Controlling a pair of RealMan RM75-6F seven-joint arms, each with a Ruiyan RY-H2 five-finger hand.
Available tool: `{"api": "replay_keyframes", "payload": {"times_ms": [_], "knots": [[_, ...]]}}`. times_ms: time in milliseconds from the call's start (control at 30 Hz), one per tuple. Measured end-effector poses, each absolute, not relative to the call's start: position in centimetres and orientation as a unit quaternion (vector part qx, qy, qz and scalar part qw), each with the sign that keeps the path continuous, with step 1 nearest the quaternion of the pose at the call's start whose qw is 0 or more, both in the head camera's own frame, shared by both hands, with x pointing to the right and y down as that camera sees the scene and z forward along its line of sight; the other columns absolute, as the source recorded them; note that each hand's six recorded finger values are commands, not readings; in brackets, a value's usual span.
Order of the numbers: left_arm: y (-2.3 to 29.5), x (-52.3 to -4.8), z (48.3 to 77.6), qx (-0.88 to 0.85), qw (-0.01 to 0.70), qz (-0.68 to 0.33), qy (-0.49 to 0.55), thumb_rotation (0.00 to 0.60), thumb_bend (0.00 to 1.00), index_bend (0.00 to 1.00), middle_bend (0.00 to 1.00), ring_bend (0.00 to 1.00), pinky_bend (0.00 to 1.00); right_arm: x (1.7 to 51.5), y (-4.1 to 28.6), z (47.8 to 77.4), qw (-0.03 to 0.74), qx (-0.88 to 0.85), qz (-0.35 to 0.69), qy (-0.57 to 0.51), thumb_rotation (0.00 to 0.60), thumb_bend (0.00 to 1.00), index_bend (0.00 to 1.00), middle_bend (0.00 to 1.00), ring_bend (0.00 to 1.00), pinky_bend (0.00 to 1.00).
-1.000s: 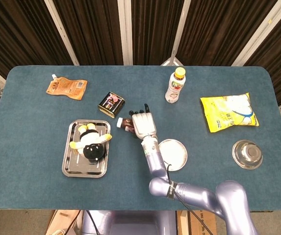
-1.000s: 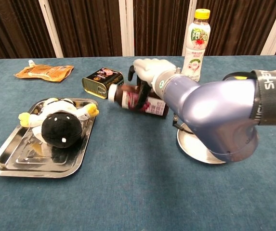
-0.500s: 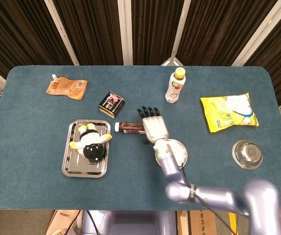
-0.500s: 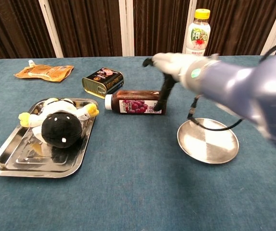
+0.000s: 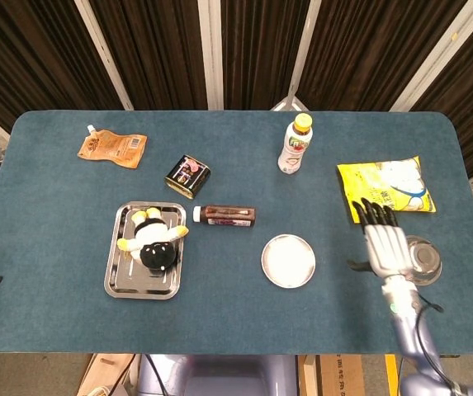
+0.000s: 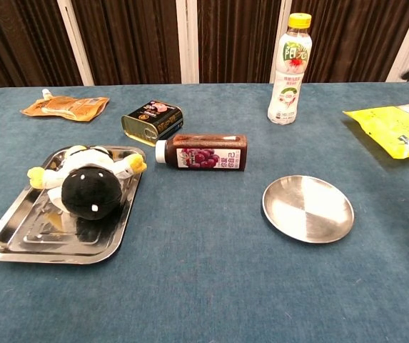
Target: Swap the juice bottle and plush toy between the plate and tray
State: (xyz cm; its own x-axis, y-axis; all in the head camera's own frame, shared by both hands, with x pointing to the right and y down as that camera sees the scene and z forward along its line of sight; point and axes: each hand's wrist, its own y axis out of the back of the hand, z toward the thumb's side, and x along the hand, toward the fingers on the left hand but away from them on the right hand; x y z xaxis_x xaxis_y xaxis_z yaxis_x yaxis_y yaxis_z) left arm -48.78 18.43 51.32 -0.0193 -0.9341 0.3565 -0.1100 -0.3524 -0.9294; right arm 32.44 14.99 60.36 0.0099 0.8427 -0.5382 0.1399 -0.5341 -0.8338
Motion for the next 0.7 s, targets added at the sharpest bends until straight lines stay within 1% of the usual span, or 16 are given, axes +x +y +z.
{"api": "replay_keyframes", "payload": {"times_ms": [200,333,433,700], "knots": [[14.2,-44.6,53.8,-0.645,0.371,-0.555,0.372,0.600,0.04,0.16,0.00,0.00,0.00,38.4,17.9,60.7,0.308,-0.619,0.597,-0.407,0.600,0.03,0.04,0.01,0.00,0.00],[12.2,-41.2,55.6,-0.674,0.374,-0.544,0.333,0.600,0.04,0.16,0.00,0.00,0.00,41.5,20.4,60.5,0.319,-0.607,0.595,-0.419,0.600,0.02,0.05,0.01,0.00,0.00],[11.6,-39.0,57.3,-0.695,0.363,-0.540,0.306,0.600,0.04,0.16,0.00,0.00,0.00,42.4,21.5,60.2,0.325,-0.602,0.592,-0.426,0.600,0.02,0.05,0.01,0.00,0.00],[11.8,-34.6,62.1,-0.723,0.347,-0.543,0.247,0.600,0.04,0.16,0.00,0.00,0.00,42.8,21.8,59.6,0.326,-0.594,0.588,-0.441,0.600,0.03,0.05,0.01,0.00,0.00]]}}
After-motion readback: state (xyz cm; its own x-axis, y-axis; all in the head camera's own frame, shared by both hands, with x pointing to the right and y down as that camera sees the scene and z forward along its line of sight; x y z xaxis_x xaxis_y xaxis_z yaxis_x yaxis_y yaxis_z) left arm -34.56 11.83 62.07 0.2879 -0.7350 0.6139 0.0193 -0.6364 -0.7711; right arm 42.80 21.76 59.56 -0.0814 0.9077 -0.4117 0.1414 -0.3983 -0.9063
